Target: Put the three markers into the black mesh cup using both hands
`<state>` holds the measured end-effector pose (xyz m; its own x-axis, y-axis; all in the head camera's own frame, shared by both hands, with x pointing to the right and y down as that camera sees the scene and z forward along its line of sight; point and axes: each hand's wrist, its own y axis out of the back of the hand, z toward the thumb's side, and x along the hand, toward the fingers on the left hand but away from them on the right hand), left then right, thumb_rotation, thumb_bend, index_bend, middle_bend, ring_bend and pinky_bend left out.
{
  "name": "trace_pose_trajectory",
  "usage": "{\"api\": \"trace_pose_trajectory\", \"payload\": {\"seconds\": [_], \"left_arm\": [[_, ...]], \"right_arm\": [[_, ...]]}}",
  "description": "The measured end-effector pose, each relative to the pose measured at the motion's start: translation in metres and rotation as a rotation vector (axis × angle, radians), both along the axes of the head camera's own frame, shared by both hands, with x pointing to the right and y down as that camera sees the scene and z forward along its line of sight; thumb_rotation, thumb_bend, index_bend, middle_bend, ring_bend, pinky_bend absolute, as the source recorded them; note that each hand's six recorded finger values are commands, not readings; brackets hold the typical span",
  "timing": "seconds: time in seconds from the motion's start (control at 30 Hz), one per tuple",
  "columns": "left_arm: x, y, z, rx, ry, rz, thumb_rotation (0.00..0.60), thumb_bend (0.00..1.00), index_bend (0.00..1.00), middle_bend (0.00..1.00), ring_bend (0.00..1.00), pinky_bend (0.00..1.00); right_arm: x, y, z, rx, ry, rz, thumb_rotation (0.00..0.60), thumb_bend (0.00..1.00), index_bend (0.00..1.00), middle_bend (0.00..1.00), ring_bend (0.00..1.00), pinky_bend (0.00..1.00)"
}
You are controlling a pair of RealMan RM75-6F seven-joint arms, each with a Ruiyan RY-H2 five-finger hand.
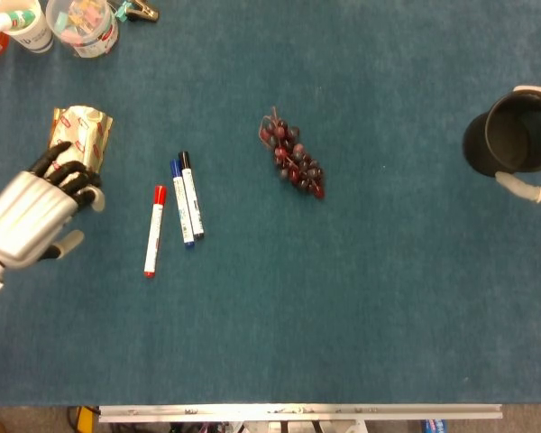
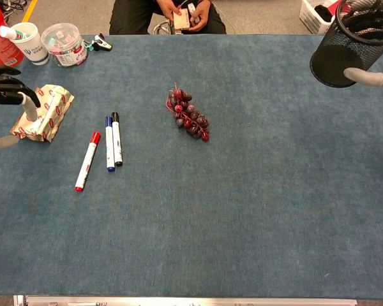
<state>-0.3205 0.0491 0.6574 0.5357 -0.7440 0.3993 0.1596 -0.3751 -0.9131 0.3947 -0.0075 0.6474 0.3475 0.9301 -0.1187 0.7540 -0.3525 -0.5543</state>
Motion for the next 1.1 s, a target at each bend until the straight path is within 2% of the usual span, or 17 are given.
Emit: {"api": "trace_pose_trajectory", "payload": {"seconds": [0.23,0.57,0.9,1.1], "left_arm": [[0.004,0.008,0.029,-0.029,-0.054,0.171,0.6,0.27,0.48,0.31,0.22,0.1],[0.02,0.017,0.053,-0.042,-0.034,0.328,0.6,0.27,0.51,0.3,0.22,0.1],[0.037,0.021,0.069,-0.055,-0.041,0.426,0.6,0.28,0.51,0.27,0.21,0.1],[0.046,0.019,0.077,-0.044,-0.045,0.463,0.6,0.28,0.43,0.23,0.17,0.1]], "right_arm": [[0.0,0.007,0.004,-0.026,0.013,-0.002,0.6,0.37,0.36,0.35,0.23,0.25],[-0.003,0.009,0.005,-0.041,0.015,-0.004,0.6,0.37,0.37,0.35,0.23,0.25],[-0.002,0.009,0.005,-0.043,0.018,0.001,0.6,0.37,0.37,0.35,0.23,0.25],[0.001,0.009,0.005,-0.043,0.022,0.008,0.6,0.37,0.37,0.35,0.23,0.25]]}}
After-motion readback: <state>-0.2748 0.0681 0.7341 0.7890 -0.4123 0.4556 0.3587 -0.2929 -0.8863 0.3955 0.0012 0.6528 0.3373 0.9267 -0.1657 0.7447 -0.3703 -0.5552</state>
